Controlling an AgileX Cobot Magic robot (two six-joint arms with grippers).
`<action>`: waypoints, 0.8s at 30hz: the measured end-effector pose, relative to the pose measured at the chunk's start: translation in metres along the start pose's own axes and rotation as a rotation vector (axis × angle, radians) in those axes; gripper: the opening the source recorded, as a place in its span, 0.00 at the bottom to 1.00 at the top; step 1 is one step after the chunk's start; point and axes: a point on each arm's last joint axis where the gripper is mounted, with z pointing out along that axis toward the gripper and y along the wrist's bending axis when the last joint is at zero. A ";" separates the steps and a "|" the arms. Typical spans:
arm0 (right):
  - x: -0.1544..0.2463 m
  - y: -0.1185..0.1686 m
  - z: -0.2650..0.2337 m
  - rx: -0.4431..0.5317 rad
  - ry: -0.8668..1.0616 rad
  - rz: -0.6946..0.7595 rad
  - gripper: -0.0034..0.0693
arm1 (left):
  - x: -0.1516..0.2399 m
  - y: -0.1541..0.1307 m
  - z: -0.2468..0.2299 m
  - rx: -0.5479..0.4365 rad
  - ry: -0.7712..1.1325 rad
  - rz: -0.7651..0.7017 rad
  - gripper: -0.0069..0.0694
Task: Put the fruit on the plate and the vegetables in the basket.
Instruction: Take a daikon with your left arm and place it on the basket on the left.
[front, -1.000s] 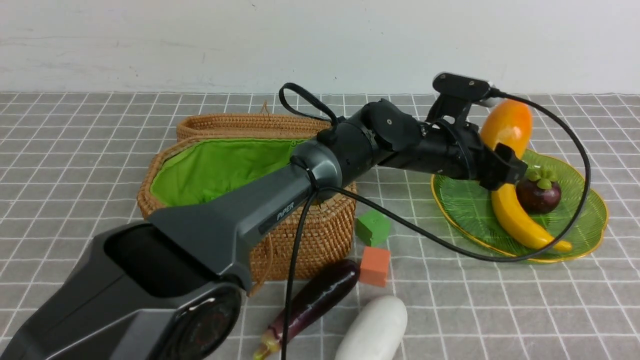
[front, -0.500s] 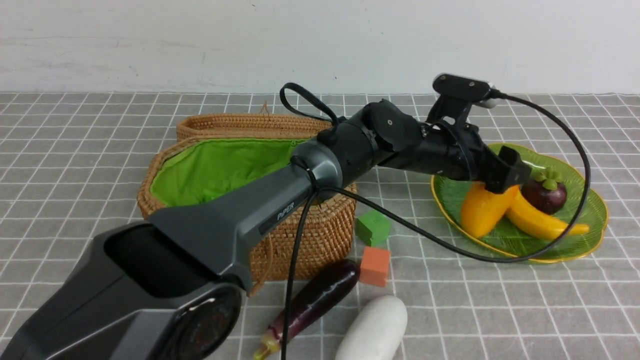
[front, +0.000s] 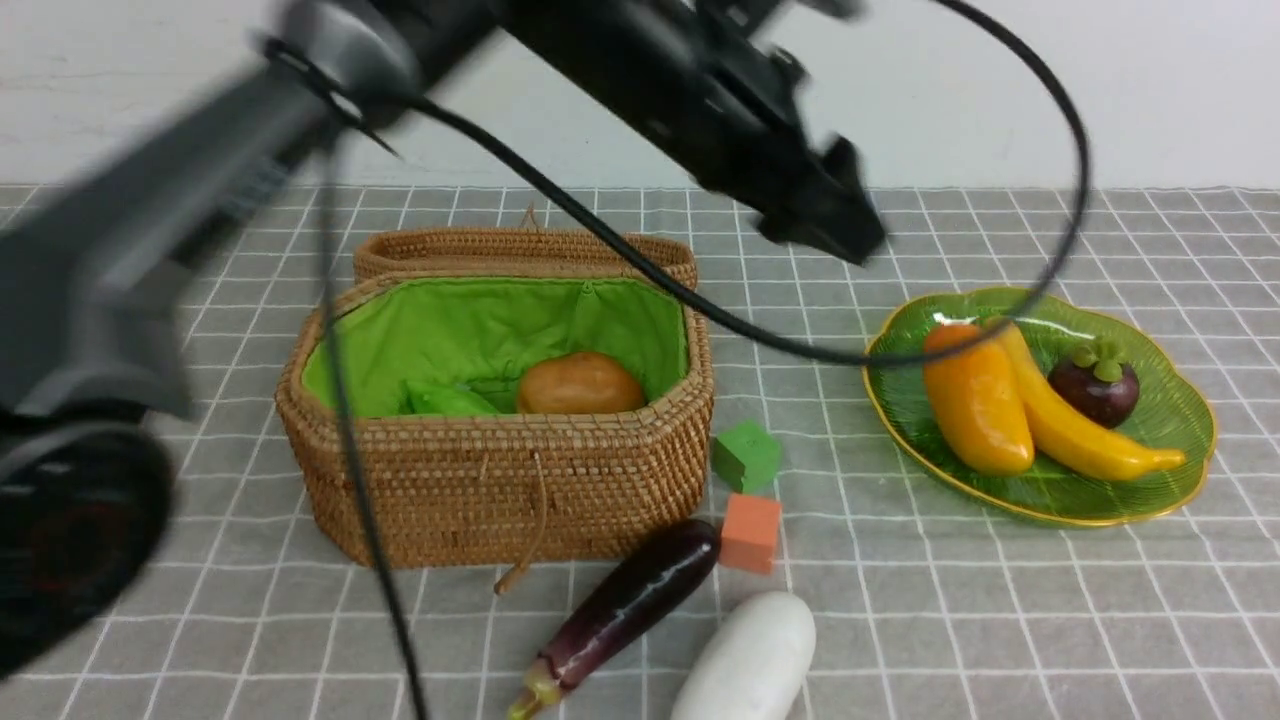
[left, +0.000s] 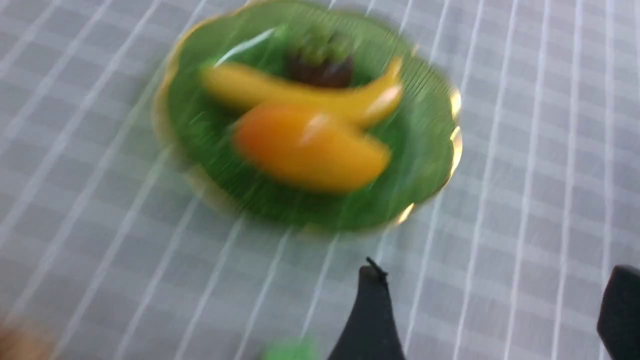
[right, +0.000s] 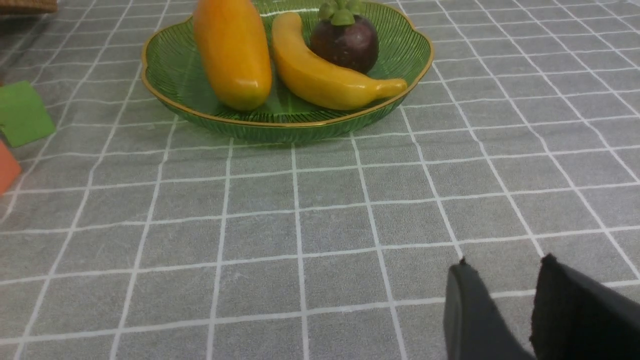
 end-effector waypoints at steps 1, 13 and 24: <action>0.000 0.000 0.000 0.000 0.000 0.000 0.33 | 0.003 -0.004 -0.028 -0.088 0.055 -0.018 0.81; 0.000 0.000 0.000 0.000 0.000 -0.001 0.36 | 0.101 -0.062 -0.011 -0.095 0.423 -0.171 0.81; 0.000 0.000 0.000 0.000 0.001 -0.001 0.37 | 0.118 -0.103 0.099 -0.320 0.536 -0.455 0.81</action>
